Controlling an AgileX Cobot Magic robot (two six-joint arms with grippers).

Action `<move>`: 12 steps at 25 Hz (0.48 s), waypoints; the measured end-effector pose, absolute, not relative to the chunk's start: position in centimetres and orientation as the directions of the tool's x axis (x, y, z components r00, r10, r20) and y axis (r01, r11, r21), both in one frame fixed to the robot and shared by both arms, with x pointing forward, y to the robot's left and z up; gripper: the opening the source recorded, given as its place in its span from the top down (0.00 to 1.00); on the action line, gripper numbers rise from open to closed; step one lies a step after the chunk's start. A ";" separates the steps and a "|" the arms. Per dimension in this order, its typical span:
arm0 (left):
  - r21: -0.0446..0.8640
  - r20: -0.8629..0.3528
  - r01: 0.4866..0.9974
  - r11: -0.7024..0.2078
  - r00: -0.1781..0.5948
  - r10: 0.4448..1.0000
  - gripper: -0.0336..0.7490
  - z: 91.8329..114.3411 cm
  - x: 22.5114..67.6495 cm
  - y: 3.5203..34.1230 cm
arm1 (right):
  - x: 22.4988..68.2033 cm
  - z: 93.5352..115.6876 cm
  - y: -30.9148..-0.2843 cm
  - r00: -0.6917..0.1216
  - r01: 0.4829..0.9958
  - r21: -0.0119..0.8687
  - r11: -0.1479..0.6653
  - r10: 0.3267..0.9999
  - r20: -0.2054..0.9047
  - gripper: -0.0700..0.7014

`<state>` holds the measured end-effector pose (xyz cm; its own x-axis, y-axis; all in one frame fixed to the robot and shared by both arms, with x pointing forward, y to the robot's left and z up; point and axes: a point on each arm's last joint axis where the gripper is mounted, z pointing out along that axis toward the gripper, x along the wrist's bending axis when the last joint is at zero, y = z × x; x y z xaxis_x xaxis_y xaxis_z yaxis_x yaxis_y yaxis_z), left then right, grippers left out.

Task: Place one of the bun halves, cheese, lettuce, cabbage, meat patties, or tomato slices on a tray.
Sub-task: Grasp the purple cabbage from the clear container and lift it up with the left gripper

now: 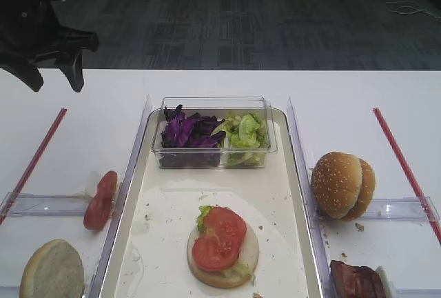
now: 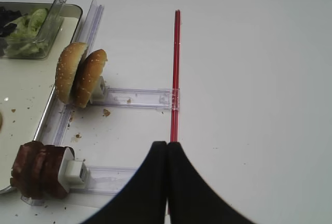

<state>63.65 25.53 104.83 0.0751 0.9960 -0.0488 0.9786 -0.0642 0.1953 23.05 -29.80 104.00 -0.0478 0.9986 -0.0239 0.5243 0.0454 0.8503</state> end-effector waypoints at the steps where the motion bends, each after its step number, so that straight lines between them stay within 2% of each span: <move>1: 0.192 -0.049 0.979 -0.064 0.075 0.996 0.38 104.7 63.8 25.5 | 23.0 104.0 -29.8 -0.048 0.524 0.850 0.045 0.999 -0.024 0.83; 12: 0.181 -0.048 0.981 -0.065 0.074 0.996 0.38 104.2 63.9 25.5 | 23.0 104.0 -29.8 -0.048 0.524 0.850 0.045 0.999 -0.024 0.83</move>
